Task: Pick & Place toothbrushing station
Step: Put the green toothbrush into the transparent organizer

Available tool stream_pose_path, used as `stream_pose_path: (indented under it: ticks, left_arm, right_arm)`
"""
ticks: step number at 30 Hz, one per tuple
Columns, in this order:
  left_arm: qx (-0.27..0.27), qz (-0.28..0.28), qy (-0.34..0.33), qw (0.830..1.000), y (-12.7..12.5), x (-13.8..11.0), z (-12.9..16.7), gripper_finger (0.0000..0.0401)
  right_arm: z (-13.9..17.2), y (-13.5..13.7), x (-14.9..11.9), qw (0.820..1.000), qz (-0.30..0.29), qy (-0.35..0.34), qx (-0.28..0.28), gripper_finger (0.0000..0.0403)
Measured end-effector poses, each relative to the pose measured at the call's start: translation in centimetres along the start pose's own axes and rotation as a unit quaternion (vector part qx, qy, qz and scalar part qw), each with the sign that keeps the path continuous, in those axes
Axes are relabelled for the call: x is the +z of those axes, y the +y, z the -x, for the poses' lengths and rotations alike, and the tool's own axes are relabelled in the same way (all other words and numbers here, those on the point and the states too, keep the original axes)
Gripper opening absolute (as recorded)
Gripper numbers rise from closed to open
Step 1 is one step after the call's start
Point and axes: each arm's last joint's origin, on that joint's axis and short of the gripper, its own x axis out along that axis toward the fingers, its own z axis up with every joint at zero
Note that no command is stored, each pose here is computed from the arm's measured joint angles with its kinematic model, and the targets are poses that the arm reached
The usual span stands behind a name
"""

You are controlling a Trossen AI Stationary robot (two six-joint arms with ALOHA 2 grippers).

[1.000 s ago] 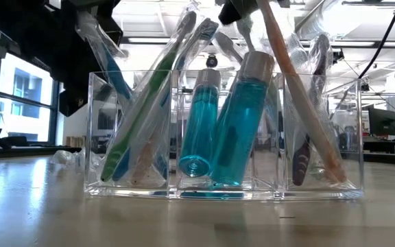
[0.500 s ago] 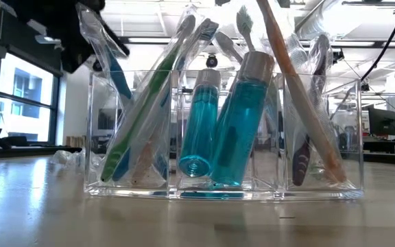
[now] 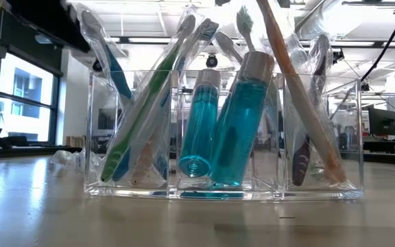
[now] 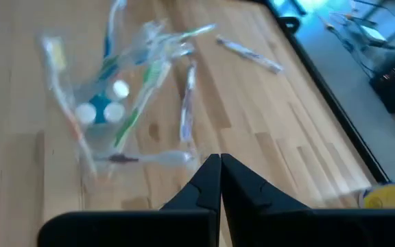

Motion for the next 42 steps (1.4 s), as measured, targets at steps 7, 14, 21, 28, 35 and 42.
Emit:
stream_pose_path:
  ticks: [7,14,21,28,35,42]
  left_arm:
    - [0.004,-0.058,0.056,0.997,-0.1,0.3,1.5,0.0000]
    - [0.038,-0.076,0.075,0.994,0.0,-0.4,0.7,0.0025]
    - [0.086,-0.078,0.065,0.991,-0.1,-0.6,0.0,0.0106]
    - [0.074,-0.129,0.106,0.983,-0.8,-1.3,-1.4,0.0193]
    - [0.050,-0.259,0.151,0.953,-2.3,-2.4,-4.3,0.0209]
    - [0.045,-0.299,0.186,0.935,-2.8,-3.4,-5.8,0.0210]
  right_arm:
    - [1.4,0.2,-0.8,0.998,-0.045,-0.038,-0.006,0.0002]
    - [1.5,0.2,-0.9,0.998,-0.059,-0.032,-0.003,0.0002]
    - [1.5,0.2,-0.9,0.998,-0.059,-0.030,-0.002,0.0002]
    - [1.4,0.5,-1.0,0.998,-0.064,-0.019,0.007,0.0002]
    - [1.6,0.9,-1.0,0.996,-0.079,-0.015,0.026,0.0002]
    - [2.5,1.4,-1.4,0.995,-0.088,-0.020,0.046,0.0002]
